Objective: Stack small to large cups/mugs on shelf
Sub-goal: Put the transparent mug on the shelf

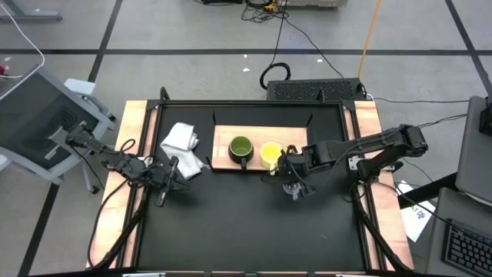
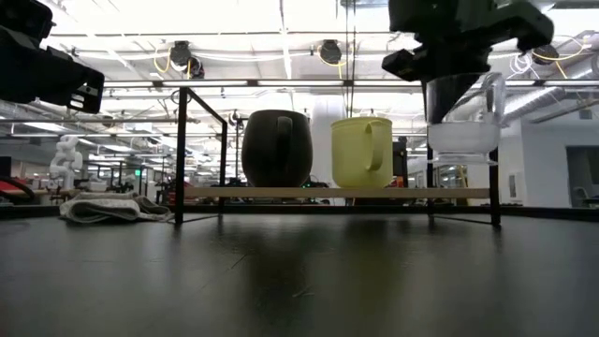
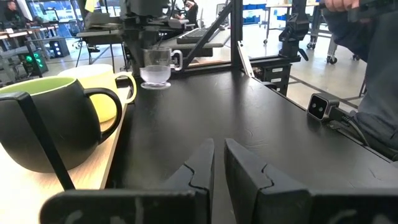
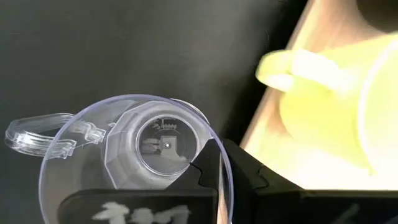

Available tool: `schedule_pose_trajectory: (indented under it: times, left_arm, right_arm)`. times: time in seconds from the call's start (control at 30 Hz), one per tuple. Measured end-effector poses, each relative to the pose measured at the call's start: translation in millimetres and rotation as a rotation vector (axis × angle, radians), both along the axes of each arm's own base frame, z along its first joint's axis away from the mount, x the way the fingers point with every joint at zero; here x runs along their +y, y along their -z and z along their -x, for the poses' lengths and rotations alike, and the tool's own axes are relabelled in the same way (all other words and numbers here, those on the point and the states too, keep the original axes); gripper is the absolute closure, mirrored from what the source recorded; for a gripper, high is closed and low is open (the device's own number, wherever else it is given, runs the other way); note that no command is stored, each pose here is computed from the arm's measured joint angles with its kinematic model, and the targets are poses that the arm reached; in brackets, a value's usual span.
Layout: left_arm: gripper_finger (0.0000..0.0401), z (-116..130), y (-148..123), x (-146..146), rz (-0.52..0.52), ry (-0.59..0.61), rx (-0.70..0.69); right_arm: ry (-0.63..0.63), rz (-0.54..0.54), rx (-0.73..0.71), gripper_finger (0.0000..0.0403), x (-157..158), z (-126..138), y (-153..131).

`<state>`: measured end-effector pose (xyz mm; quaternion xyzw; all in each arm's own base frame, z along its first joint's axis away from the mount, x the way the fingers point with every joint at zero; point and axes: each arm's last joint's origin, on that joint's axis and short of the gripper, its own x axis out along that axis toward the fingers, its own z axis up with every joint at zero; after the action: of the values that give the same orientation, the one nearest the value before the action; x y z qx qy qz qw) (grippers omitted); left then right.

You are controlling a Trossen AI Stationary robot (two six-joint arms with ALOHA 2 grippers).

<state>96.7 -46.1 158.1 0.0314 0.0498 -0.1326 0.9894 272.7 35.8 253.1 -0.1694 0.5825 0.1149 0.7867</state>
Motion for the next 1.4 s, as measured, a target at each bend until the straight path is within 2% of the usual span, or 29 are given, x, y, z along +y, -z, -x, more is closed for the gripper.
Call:
schedule_pose_trajectory:
  times: [0.1,0.47,0.57,0.83,1.07,1.4]
  left_arm:
    - [0.0361,0,0,0,0.000,0.000,0.000]
    - [0.0361,0,0,0,-0.006,-0.014,0.003]
    - [0.0361,0,1,1,-0.023,-0.019,0.000]
    - [0.0361,0,0,1,-0.027,-0.022,-0.001]
    - [0.0361,0,0,1,-0.027,-0.023,-0.002]
    - [0.0361,0,1,1,-0.030,-0.023,-0.002]
  right_arm:
    - [-0.003,0.012,0.003,0.0403,-10,1,-2]
    - [0.027,0.044,-0.123,0.0403,-48,19,-32]
    - [-0.002,0.015,-0.139,0.0403,-56,22,-35]
    - [-0.051,0.004,-0.126,0.0403,-70,25,-34]
    - [0.015,0.004,-0.084,0.0403,-88,24,-27]
    - [0.043,-0.001,-0.024,0.0403,-104,16,-11]
